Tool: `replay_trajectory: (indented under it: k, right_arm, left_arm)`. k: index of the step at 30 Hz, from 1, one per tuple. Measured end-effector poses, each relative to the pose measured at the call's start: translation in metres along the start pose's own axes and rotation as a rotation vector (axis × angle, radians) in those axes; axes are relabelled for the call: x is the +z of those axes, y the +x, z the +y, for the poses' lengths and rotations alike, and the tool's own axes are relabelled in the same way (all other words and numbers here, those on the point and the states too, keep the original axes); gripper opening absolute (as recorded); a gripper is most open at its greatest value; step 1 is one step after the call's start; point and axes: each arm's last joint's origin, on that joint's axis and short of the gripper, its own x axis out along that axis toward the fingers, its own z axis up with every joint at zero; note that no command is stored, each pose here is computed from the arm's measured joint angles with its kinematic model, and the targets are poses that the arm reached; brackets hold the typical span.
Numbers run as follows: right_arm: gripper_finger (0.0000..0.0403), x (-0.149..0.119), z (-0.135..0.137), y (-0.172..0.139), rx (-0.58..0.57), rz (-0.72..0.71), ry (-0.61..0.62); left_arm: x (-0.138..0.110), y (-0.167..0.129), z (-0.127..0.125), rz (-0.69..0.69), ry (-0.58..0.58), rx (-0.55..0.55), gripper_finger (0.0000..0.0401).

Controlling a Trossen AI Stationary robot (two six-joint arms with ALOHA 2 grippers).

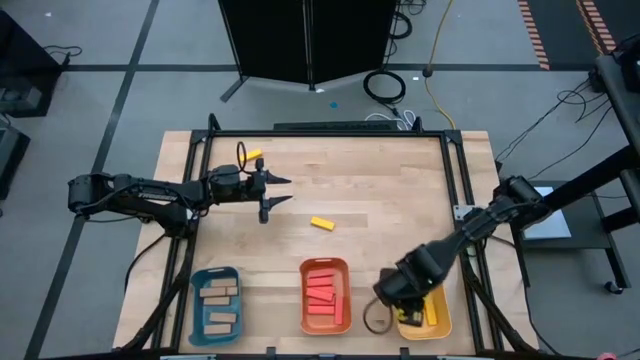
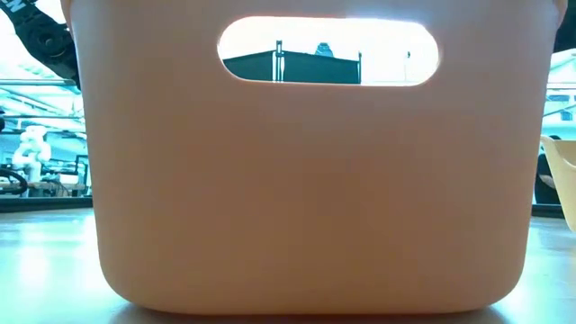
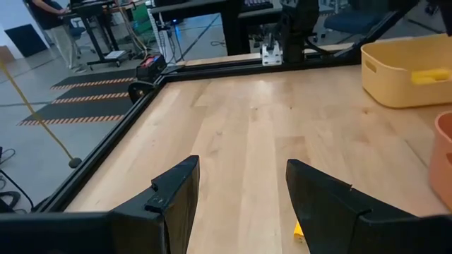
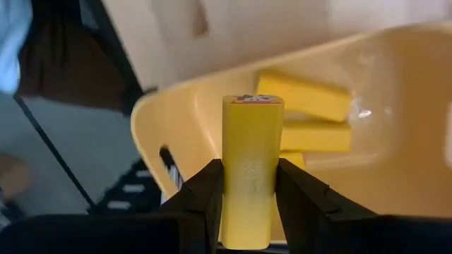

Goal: Sort blocks
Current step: Put the bottom right yellow block into the yellow bin

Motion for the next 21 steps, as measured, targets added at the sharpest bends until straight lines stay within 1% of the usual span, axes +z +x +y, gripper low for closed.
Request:
replay_trajectory:
  k: [4,8,15,21]
  right_arm:
    - [0.0098,-0.013,0.007,0.005,-0.024,0.023,-0.095]
    - [0.0098,-0.017,0.011,0.007,-0.027,0.028,-0.165]
    - [0.0098,-0.018,0.011,0.008,-0.038,0.023,-0.178]
    - [0.0098,-0.020,0.008,0.008,-0.090,0.009,-0.177]
  left_arm:
    - [0.001,0.000,0.000,-0.014,-0.016,0.003,0.0210]
    - [0.002,0.000,0.000,-0.017,-0.016,0.003,0.0210]
    - [0.002,0.000,0.000,-0.017,-0.016,0.003,0.0210]
    - [0.002,0.000,0.000,-0.016,-0.016,0.003,0.0210]
